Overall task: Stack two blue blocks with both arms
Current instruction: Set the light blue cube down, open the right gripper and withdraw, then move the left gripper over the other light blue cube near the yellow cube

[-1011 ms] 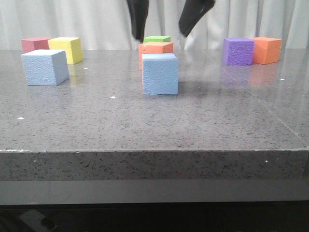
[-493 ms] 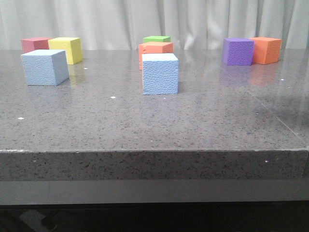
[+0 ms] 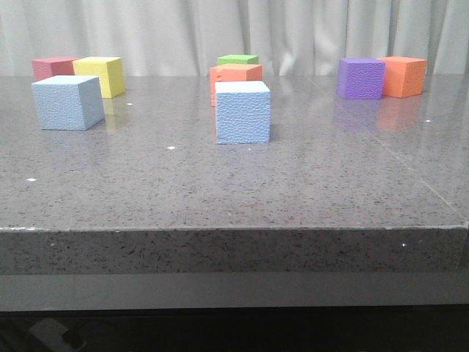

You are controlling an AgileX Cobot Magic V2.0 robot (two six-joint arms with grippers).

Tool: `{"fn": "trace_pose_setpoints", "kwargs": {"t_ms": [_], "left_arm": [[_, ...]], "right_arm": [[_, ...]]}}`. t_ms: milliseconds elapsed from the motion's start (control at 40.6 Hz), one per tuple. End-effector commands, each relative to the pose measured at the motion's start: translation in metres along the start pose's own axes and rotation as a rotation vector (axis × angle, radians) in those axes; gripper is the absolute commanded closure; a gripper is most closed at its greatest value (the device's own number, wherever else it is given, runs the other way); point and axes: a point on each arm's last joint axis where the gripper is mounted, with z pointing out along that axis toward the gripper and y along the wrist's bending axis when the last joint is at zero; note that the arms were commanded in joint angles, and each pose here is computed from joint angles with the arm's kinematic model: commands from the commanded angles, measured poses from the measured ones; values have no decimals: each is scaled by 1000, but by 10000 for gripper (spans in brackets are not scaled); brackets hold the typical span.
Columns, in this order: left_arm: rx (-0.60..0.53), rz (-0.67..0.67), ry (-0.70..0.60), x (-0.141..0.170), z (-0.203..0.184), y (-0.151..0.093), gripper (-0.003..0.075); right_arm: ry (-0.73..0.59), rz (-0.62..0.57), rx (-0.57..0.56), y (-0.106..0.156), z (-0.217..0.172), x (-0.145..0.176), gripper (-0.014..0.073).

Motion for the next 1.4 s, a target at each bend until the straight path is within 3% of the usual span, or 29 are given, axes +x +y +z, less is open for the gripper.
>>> {"fn": "trace_pose_setpoints", "kwargs": {"t_ms": [0, 394, 567, 863, 1208, 1380], "left_arm": [[0, -8, -104, -17, -1, 0, 176], [7, -25, -124, -19, 1, -1, 176], [36, -72, -86, -22, 19, -3, 176], [42, 25, 97, -42, 80, -3, 176], [42, 26, 243, -48, 168, -3, 176], [97, 43, 278, -50, 204, -19, 176]], "right_arm": [[-91, -26, 9, 0, -7, -11, -60], [-95, -12, -2, 0, -7, -11, -60], [-95, -12, -2, 0, -7, -11, -60], [-95, -12, -2, 0, -7, -11, -60], [-95, -12, -2, 0, -7, -11, -60], [-95, -12, -2, 0, -7, -11, -60]]}}
